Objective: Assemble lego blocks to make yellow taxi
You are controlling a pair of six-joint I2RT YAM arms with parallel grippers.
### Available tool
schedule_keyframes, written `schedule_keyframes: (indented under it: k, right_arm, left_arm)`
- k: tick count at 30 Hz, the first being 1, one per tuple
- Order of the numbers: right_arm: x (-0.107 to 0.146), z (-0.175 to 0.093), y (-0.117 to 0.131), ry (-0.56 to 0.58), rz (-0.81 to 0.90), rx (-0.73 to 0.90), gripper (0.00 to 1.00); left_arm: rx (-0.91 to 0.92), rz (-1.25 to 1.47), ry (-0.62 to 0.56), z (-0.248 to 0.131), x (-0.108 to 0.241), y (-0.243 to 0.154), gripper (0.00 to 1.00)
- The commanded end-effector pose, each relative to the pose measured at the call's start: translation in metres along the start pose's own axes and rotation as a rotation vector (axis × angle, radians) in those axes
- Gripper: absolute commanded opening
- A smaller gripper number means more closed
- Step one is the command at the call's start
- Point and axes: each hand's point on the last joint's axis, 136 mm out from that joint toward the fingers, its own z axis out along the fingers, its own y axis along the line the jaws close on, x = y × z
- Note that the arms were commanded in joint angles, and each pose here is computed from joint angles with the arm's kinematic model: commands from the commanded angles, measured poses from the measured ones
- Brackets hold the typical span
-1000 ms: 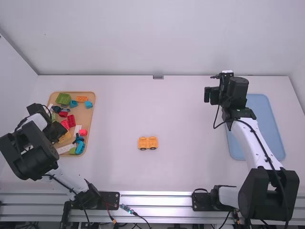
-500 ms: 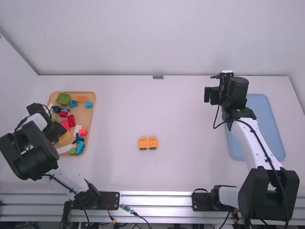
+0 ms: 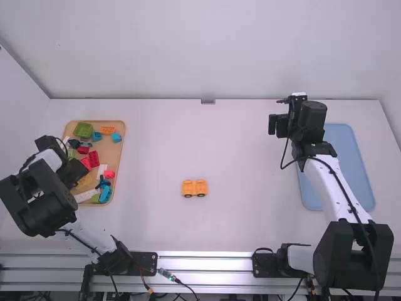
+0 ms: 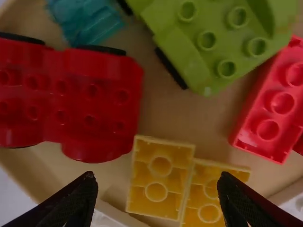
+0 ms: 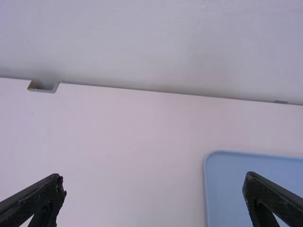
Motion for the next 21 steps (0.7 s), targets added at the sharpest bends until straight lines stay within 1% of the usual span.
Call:
schedule_keyframes:
  k: [1, 8, 15, 21]
  right_arm:
    - [-0.008, -0.001, 0.0, -0.016, 0.0, -0.002, 0.99]
    - [-0.008, -0.001, 0.0, -0.016, 0.001, -0.003, 0.99]
    - [-0.008, -0.001, 0.0, -0.013, 0.001, -0.002, 0.99]
    - [-0.008, -0.001, 0.0, -0.013, 0.0, -0.003, 0.99]
  left_arm:
    - [0.045, 0.031, 0.038, 0.005, 0.011, -0.007, 0.69]
    - [0.048, 0.027, 0.036, 0.006, 0.013, -0.007, 0.71]
    - [0.184, 0.059, 0.024, 0.012, 0.016, -0.03, 0.73]
    - [0.182, 0.055, 0.025, 0.013, 0.018, -0.03, 0.73]
